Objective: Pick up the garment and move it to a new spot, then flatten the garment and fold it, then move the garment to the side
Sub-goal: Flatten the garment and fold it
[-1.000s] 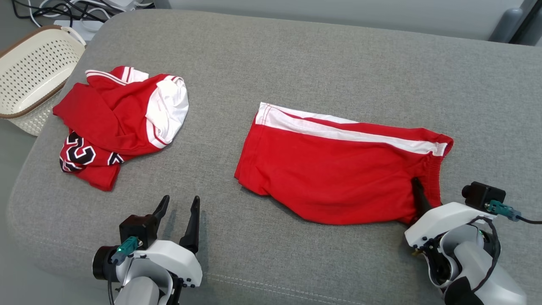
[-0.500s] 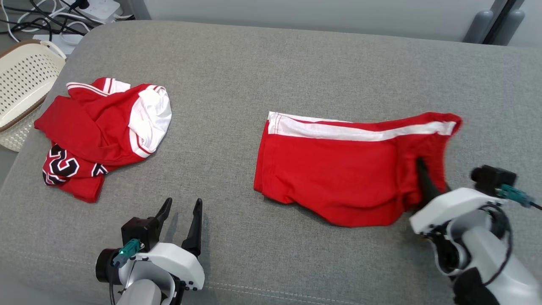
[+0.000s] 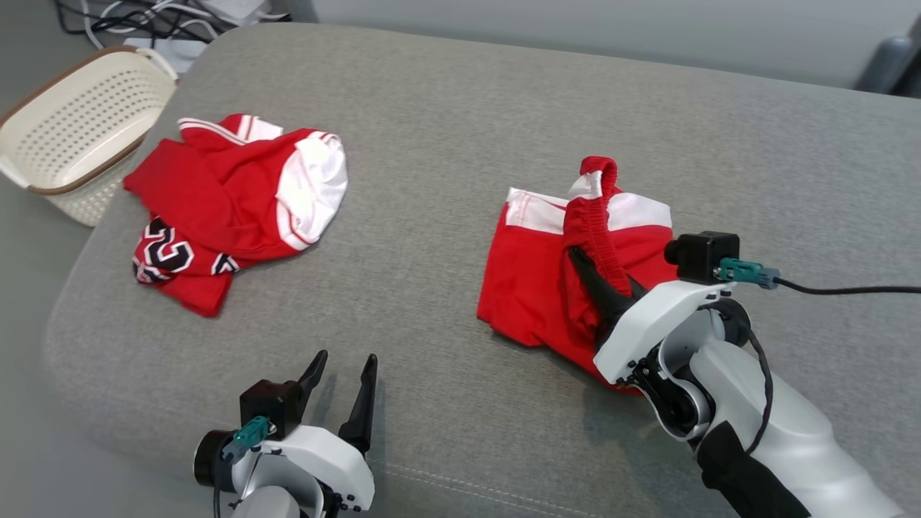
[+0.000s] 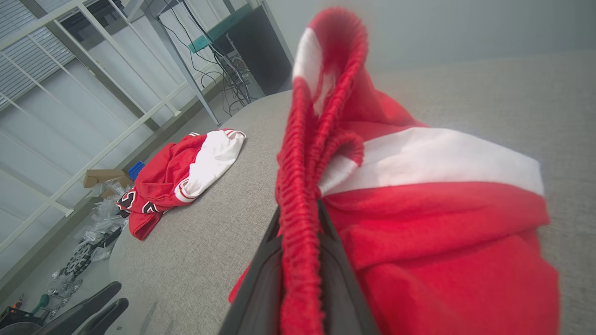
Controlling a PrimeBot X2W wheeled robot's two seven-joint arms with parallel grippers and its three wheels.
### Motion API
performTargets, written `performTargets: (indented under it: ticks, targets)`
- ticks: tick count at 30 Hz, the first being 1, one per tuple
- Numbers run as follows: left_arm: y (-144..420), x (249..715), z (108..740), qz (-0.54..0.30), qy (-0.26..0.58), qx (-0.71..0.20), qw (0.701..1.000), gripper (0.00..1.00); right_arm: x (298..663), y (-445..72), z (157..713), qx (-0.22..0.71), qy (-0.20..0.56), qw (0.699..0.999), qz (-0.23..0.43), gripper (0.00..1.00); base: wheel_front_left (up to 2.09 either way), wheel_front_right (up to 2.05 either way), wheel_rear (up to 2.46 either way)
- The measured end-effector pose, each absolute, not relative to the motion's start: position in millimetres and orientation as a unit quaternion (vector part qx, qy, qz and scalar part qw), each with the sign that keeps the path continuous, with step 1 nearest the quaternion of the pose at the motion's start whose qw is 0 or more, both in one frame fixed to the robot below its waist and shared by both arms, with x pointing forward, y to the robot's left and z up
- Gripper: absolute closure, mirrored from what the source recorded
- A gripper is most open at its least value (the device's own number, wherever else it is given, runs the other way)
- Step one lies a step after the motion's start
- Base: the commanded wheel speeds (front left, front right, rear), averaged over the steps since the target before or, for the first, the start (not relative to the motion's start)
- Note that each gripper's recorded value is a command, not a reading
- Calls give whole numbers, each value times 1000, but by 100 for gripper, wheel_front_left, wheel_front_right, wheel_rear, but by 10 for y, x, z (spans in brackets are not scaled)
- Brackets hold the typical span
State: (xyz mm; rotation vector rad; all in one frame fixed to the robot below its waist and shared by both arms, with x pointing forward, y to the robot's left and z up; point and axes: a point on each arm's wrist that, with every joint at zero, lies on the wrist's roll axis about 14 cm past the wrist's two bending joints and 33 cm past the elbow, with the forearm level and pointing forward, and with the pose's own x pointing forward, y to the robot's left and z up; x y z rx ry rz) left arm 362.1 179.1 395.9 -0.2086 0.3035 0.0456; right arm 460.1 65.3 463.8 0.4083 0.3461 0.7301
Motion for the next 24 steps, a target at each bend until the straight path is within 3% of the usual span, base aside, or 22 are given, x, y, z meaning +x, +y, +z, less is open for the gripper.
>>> performTargets:
  ticks: [4,5,7,19,24]
  targets:
    - [1875,3536,3954,39,152,-111,981,0,4622,817,4560,178,183,894,369,100,0,0,0]
    - [1896,3515,3955,42,152,-111,981,0,4637,835,4517,174,190,893,368,86,0,0,0]
    - [1942,3474,3950,50,153,-110,981,0,4650,870,4427,164,203,892,369,0,0,0,0]
    - [2026,3359,3864,69,167,-109,977,0,4784,1184,4887,243,143,878,386,0,0,0,0]
    - [1968,3418,3896,58,161,-109,979,0,5198,593,5093,276,96,904,313,0,0,0,0]
